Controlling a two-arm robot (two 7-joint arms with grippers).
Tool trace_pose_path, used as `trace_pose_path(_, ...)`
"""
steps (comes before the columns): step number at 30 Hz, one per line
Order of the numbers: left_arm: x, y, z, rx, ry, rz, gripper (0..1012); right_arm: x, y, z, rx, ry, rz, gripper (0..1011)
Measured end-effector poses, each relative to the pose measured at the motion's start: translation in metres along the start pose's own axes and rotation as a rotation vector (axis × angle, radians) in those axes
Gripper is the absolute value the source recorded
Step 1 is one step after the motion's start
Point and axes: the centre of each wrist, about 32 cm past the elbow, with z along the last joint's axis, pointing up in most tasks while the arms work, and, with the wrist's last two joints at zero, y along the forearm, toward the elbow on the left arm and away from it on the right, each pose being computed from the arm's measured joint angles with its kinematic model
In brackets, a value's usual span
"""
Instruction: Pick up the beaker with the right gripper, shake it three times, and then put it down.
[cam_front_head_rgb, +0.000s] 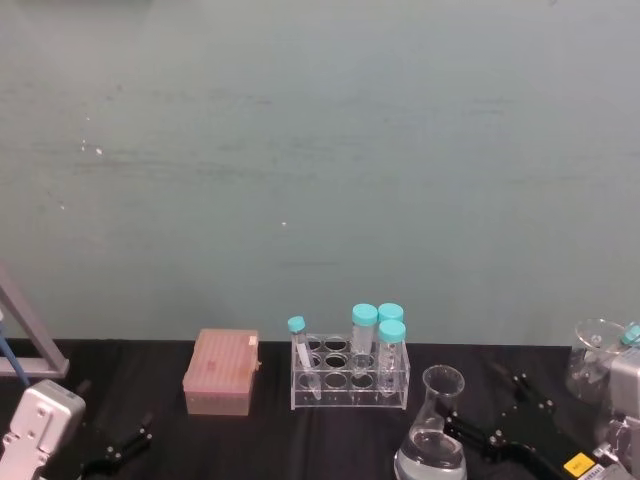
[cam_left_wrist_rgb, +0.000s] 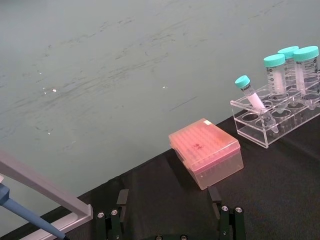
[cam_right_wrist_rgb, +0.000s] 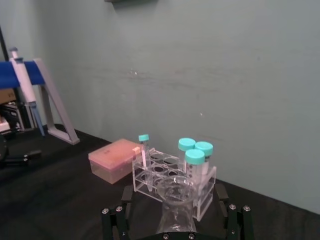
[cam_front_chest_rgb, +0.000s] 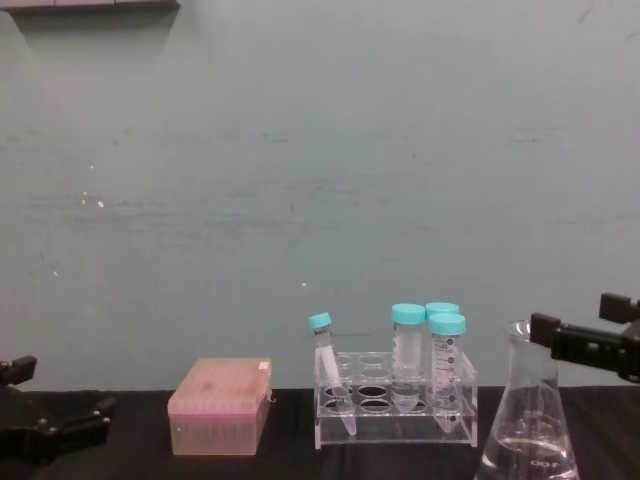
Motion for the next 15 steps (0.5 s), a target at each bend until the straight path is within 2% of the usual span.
trace_pose_path(8,0.0000,0.0000,0.0000,0.000,0.000,0.000,1000,-0.005,0.003,-0.006,-0.031,0.017,-0.036,1000)
trace_pose_path(15,0.0000,0.0000,0.0000,0.000,0.000,0.000,1000,-0.010,0.014,-0.010,-0.057,0.051,-0.055,1000)
